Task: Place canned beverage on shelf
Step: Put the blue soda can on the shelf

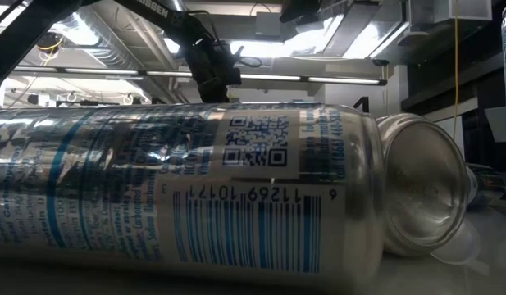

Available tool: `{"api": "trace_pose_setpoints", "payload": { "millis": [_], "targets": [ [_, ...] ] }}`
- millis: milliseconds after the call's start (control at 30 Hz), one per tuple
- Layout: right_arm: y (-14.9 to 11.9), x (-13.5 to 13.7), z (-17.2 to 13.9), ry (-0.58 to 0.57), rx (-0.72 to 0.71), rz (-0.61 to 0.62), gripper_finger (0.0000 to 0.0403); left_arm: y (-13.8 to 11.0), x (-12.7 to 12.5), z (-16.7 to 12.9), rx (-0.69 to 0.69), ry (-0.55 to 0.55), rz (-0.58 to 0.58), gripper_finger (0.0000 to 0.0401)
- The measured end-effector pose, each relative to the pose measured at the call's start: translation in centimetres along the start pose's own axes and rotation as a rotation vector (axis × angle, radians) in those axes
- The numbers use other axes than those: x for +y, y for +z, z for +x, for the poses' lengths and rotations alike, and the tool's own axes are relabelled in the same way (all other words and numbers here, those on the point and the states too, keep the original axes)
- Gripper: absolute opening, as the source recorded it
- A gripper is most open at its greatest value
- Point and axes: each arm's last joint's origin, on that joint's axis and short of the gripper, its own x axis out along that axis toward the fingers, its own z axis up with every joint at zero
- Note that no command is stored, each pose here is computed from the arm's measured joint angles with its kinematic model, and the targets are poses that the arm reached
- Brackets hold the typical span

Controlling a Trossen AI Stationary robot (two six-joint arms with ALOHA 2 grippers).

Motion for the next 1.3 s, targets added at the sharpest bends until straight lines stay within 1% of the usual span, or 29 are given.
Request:
{"api": "trace_pose_setpoints", "payload": {
  "millis": [100, 200, 533, 800, 900, 1100, 1200, 1300],
  "targets": [
    [0.0, 0.0, 0.0, 0.0, 0.0, 0.0, 0.0358, 0.0, -0.1, -0.3, -0.003, 0.003, 0.001, 0.0297],
    [0.0, 0.0, 0.0, 0.0, 0.0, 0.0, 0.0358, 0.3, -0.2, -1.2, -0.029, 0.023, 0.013, 0.0297],
    [0.0, 0.0, 0.0, 0.0, -0.004, -0.001, 0.0358, 1.0, -1.1, -5.6, -0.108, 0.094, 0.037, 0.0297],
    [0.1, 0.0, 0.0, -0.001, -0.01, -0.001, 0.0358, 0.9, -2.7, -9.7, -0.15, 0.109, -0.053, 0.0297],
    [0.3, 0.0, 0.2, -0.003, -0.022, -0.002, 0.0358, 0.4, -3.6, -11.3, -0.143, 0.079, -0.062, 0.0297],
    [0.4, -0.2, 1.7, -0.001, -0.002, 0.0, 0.0358, -0.7, -5.5, -14.5, -0.209, -0.078, -0.1, 0.0297],
    [0.4, -0.3, 2.9, 0.003, 0.024, 0.002, 0.0358, -1.6, -6.5, -15.1, -0.219, -0.096, -0.105, 0.0297],
    [0.3, -0.4, 4.1, 0.007, 0.051, 0.005, 0.0358, -3.1, -7.8, -15.3, -0.206, -0.098, -0.143, 0.0297]
  ]
}}
